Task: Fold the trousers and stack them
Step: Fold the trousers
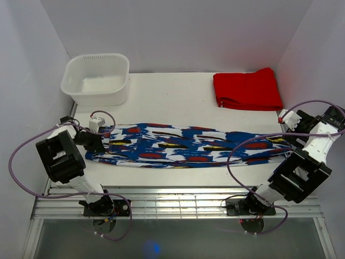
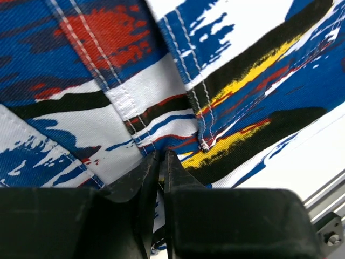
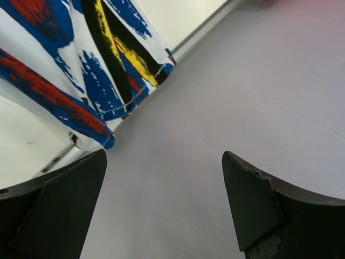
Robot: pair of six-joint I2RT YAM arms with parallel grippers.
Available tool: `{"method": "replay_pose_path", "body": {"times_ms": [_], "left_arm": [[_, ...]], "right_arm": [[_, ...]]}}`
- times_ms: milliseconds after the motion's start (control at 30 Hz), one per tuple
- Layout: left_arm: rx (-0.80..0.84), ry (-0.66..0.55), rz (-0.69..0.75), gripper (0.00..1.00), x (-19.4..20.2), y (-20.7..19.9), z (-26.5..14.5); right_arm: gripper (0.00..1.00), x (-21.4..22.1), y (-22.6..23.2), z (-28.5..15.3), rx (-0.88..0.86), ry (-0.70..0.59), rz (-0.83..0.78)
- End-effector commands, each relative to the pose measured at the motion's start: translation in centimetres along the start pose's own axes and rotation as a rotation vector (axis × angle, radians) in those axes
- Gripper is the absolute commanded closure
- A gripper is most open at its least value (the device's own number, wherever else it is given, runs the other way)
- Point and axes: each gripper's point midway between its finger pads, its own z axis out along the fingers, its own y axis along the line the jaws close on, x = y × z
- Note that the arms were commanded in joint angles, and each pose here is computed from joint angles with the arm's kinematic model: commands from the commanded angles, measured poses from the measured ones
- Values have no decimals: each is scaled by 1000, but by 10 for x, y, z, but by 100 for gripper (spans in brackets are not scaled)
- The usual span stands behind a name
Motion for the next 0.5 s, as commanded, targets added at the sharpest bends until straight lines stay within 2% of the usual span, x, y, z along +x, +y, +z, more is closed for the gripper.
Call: {"method": "replay_pose_path", "body": {"times_ms": [0,133,200,233,267,367,400,467], "left_arm": [[-162,175,-36,80,50,57,-5],[-242,186,-8,81,54,98,-27],[-289,164,31,77,44,116,-41],[-303,159,38,75,39,120,-46],[-305,150,46,65,34,121,-51],[-312,36,98,47,-4,116,-71],[-307,-1,129,38,-14,110,-76],[-281,-66,177,33,-37,91,-76]], "right_arm": [[6,-21,24,-2,-120,-81,197],[2,-29,31,1,-194,-114,377],[0,-34,29,-1,-212,-113,490],[5,-35,34,3,-252,-120,542],[7,-36,34,4,-259,-118,584],[13,-41,34,6,-295,-117,752],[14,-44,38,8,-315,-110,836],[19,-51,42,8,-348,-118,921]]}}
